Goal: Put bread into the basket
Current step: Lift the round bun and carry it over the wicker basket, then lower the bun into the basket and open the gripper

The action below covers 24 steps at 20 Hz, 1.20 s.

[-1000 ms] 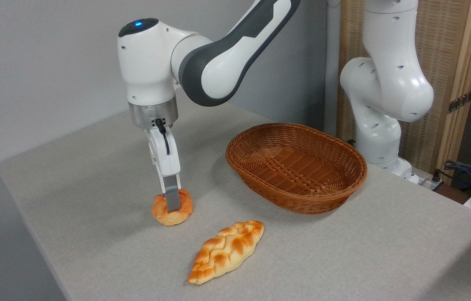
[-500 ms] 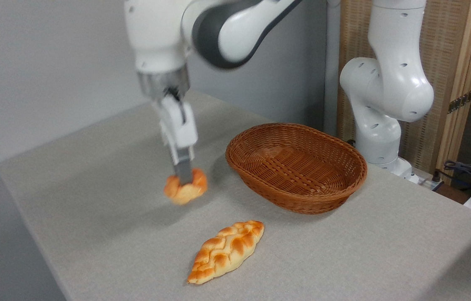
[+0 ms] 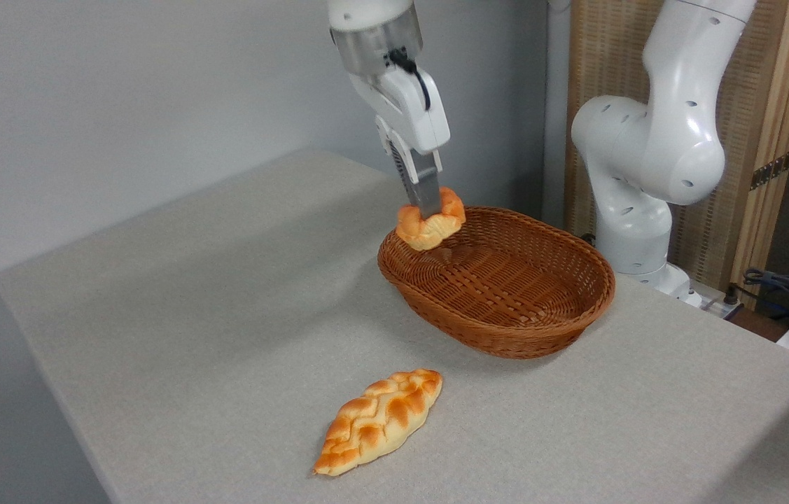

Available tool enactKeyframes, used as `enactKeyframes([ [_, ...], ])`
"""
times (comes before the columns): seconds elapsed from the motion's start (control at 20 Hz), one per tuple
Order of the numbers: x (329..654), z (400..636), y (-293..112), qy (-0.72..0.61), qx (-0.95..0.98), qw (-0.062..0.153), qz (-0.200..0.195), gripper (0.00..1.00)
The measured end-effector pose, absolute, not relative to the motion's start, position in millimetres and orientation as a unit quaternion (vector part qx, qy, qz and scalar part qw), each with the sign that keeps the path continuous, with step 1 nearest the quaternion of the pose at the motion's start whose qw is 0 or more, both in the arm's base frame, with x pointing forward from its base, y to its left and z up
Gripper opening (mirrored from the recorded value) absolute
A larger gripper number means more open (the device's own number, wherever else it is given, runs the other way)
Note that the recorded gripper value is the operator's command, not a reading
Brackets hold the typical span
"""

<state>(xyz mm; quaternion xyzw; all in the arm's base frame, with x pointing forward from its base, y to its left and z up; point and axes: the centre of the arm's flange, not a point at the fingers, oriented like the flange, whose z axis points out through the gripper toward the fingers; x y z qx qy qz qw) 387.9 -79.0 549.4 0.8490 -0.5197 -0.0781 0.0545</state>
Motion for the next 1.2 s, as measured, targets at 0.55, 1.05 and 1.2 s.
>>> enactKeyframes([
  [0.55, 355.1, 464.6, -150.6, -0.592, 0.796, 0.035, -0.124, 1.0],
  [1.05, 350.6, 447.5, -171.8, -0.613, 0.778, 0.033, -0.132, 1.0],
  [1.2, 352.4, 453.4, -167.5, -0.609, 0.781, 0.035, -0.134, 1.0],
])
